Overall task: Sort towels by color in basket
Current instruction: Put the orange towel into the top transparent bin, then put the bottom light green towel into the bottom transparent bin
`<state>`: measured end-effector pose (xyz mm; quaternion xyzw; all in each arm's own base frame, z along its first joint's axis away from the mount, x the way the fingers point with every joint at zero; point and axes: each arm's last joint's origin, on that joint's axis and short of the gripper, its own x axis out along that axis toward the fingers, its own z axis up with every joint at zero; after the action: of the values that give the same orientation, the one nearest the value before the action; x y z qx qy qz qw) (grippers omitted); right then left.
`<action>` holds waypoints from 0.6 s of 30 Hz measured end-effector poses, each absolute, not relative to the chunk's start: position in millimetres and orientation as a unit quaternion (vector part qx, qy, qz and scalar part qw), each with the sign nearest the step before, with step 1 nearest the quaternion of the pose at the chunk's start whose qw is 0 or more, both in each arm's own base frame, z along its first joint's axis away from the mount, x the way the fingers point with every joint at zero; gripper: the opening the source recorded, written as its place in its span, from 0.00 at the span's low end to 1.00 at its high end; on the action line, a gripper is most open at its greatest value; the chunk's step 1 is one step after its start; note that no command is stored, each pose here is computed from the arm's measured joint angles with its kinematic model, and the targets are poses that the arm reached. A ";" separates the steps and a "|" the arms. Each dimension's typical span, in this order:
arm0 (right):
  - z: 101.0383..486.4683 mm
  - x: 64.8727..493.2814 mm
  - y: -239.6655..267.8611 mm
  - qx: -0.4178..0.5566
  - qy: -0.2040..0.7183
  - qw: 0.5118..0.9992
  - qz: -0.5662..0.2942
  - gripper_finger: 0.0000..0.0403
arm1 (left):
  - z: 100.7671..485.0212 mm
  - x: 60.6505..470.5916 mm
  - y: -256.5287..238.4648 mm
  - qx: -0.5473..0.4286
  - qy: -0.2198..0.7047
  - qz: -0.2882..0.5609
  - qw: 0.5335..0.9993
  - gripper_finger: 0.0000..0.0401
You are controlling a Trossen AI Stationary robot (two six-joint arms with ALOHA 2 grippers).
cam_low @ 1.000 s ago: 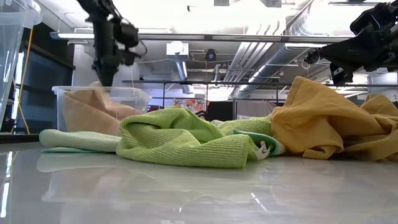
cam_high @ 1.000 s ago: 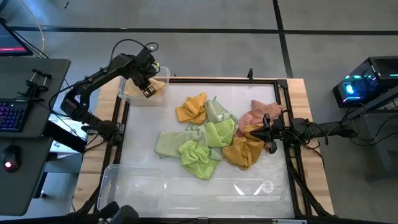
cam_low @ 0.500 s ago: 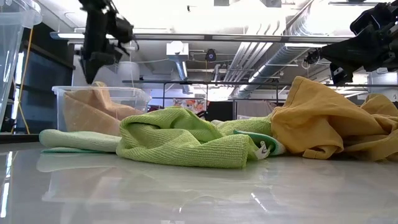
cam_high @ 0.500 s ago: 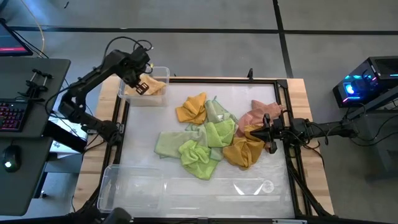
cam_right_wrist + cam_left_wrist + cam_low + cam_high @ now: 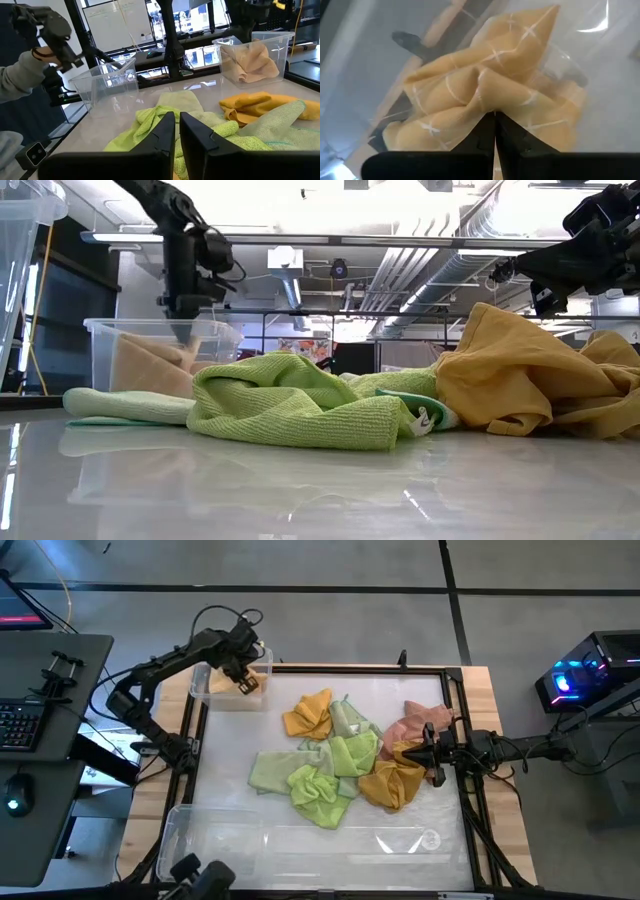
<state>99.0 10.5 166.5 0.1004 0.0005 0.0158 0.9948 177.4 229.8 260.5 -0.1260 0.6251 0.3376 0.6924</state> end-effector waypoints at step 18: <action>166.6 99.0 10.5 0.100 0.000 0.995 0.016 0.06 | 344.2 234.0 76.3 0.051 0.333 0.124 0.933 0.00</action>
<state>99.0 10.5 166.6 0.1004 0.0002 0.0159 0.9948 234.0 76.3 344.2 0.0506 0.3327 0.1241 0.9335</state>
